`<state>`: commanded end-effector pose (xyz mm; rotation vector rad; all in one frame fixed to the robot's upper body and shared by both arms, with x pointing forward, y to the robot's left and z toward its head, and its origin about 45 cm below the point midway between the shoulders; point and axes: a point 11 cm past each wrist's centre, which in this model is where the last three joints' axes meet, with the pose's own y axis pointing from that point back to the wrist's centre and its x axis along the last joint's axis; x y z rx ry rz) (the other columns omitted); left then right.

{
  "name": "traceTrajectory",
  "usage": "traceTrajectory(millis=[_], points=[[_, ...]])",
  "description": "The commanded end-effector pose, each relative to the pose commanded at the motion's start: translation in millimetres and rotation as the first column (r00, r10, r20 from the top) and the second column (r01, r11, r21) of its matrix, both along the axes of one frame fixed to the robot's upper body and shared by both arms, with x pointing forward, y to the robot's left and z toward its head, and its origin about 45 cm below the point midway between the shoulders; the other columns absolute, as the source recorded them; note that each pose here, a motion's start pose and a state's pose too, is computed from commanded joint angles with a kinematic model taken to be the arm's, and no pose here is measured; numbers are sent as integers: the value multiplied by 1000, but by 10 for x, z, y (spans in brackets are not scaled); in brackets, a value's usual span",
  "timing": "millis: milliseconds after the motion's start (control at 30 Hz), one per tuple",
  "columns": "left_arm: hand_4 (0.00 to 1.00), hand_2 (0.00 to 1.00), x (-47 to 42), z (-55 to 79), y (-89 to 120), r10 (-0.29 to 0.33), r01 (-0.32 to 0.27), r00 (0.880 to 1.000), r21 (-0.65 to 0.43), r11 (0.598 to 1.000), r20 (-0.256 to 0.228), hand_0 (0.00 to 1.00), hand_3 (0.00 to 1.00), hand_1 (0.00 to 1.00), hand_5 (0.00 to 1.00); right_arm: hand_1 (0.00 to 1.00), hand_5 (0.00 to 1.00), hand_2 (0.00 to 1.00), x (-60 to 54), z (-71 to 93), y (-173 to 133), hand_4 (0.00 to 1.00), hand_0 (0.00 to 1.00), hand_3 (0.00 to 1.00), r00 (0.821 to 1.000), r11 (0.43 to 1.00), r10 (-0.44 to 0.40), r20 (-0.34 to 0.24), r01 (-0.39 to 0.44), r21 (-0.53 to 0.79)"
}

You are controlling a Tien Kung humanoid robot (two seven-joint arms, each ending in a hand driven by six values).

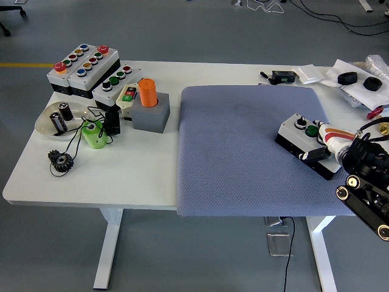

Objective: Pick up the button,place it on the desk,press the button,press the button

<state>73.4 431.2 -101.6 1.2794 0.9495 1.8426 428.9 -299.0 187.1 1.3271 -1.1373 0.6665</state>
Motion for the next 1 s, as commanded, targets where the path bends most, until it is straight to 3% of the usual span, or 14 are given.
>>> traceTrajectory(millis=[33,67,233,267,433,467,567,667,700,767,833,900,967,1000], points=[[321,709,-4,-1,0,3,-3,1000,0,1000,1,646,531,702,998,604,247,666,5,17,-13,850,562,820,1000,1000,-6,10,6,-12],[320,709,-6,-1,0,4,-4,1000,1,1000,1,646,530,702,998,356,71,430,8,27,-20,732,329,570,1000,1000,-9,16,9,-18],[320,709,-23,-2,3,5,-5,1000,1,1000,0,646,530,702,998,356,71,430,30,120,-83,732,329,570,996,997,-16,91,22,-74],[322,709,-23,-3,3,5,-5,1000,1,1000,0,646,530,703,998,133,2,307,31,127,-87,583,96,411,995,997,-13,96,21,-78],[322,709,-37,-6,0,7,-7,1000,0,1000,-2,646,530,703,998,133,2,307,29,195,-60,583,96,411,985,995,36,170,-20,-95],[323,709,-40,-7,-2,6,-6,1000,0,1000,-3,647,529,703,998,2,30,169,30,222,-33,440,2,299,978,997,55,199,-42,-72],[323,709,-42,-6,2,6,-6,1000,0,1000,-3,647,529,703,998,2,30,169,33,288,34,440,2,299,963,995,98,253,-95,-22],[323,709,-41,-4,7,6,-6,1000,1,1000,-3,647,529,703,998,2,30,169,43,380,134,440,2,299,934,982,175,311,-189,13],[324,708,-41,-4,7,7,-7,1000,1,1000,-2,648,525,703,998,2,118,133,44,401,163,443,2,243,924,976,201,324,-217,15],[324,708,-39,-3,8,9,-9,1000,2,1000,-1,648,525,703,998,2,118,133,44,406,233,443,2,243,911,957,264,316,-288,30],[324,708,-35,-3,8,10,-10,1000,2,1000,0,648,525,703,998,2,118,133,33,399,340,443,2,243,887,925,357,294,-380,24],[325,709,-33,-2,8,11,-11,1000,2,1000,1,648,526,703,998,2,140,126,12,386,471,453,2,237,848,880,453,274,-475,15],[325,709,-36,-4,4,11,-11,1000,1,1000,-1,648,526,703,998,2,140,126,-13,379,639,453,2,237,788,819,559,258,-574,-24],[325,709,-37,-6,0,12,-12,1000,1,1000,-1,648,526,703,998,2,140,126,-34,367,730,453,2,237,748,778,617,245,-626,-49]])
